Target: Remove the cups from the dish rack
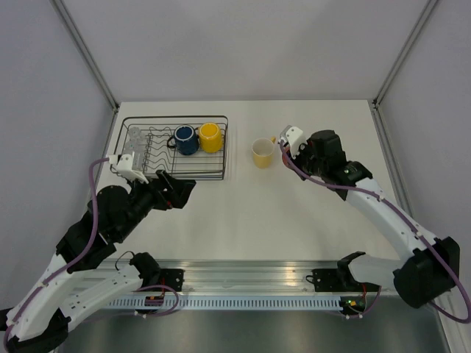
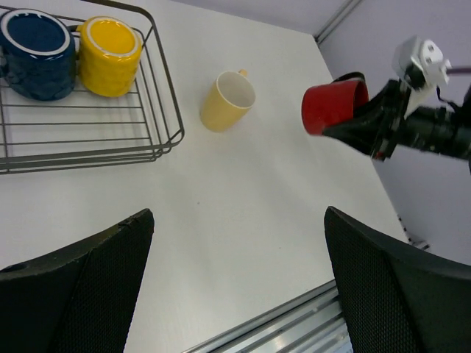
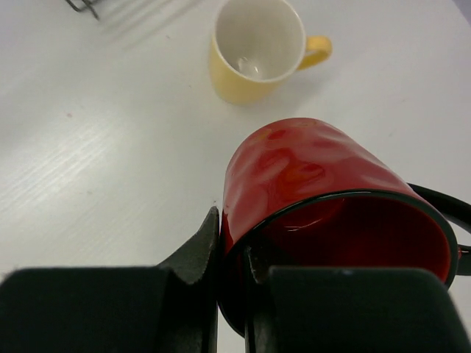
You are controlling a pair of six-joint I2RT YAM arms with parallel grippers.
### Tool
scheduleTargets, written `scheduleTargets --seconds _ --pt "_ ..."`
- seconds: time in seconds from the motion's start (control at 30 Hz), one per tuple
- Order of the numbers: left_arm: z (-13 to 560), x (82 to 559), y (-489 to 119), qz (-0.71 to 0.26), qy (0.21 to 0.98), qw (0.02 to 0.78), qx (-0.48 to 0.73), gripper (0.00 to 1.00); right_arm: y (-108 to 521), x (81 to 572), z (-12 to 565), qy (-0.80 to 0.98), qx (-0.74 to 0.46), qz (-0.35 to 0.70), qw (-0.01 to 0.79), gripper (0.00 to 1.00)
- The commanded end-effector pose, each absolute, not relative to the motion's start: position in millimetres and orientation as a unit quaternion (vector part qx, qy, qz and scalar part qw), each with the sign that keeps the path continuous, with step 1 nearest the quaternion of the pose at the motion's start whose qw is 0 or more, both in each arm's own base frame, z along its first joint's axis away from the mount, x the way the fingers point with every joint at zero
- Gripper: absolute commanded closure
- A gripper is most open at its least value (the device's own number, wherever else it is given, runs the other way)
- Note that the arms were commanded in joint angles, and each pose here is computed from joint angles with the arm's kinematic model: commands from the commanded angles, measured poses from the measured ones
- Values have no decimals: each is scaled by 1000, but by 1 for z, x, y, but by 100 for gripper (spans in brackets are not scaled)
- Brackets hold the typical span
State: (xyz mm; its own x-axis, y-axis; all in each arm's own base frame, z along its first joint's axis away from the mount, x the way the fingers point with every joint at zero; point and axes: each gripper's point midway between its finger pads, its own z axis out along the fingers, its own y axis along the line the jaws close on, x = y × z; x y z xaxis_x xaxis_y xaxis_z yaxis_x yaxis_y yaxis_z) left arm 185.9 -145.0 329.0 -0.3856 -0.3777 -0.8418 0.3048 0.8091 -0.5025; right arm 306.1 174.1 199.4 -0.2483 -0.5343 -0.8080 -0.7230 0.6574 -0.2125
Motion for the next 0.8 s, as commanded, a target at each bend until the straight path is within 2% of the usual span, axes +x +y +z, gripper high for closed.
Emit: scheduleTargets --seconds 0.0,0.23,0.43,0.77 --pt "318 169 -121 -248 789 561 50 0 168 338 218 768 -433 87 465 99" --pt "299 164 -102 -206 791 571 75 0 155 371 166 798 -472 70 368 100" --pt "278 168 -86 -179 793 581 38 0 139 391 132 818 -489 56 297 99" --pt "277 165 -77 -189 777 601 14 0 137 425 97 841 -461 55 277 100"
